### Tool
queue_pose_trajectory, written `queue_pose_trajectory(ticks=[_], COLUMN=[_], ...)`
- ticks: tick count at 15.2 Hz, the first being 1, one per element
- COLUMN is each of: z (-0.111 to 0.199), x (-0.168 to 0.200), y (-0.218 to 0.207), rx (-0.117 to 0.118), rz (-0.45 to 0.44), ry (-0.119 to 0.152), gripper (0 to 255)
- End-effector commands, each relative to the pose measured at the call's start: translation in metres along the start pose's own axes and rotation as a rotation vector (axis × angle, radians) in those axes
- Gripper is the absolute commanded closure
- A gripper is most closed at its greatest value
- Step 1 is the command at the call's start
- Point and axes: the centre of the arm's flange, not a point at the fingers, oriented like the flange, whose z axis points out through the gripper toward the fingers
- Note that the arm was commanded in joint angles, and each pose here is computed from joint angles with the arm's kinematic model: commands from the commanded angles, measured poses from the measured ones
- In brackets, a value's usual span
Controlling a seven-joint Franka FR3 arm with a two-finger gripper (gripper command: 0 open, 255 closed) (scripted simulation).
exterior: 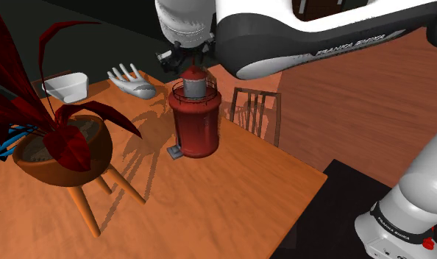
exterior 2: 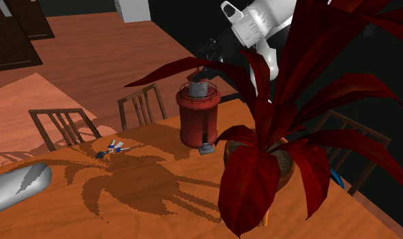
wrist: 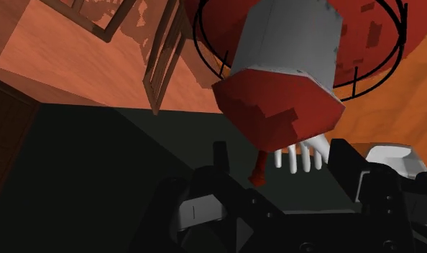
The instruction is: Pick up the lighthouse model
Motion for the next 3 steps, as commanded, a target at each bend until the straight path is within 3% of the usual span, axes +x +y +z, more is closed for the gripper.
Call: queue_pose_trajectory(ticks=[1, 3], z=[-0.008, -0.0086], x=[0.0093, 0.0099], y=[0.0038, 0.004], rx=[0.001, 0.001], rz=[0.002, 0.002], ry=[0.004, 0.004], gripper=[255, 255])
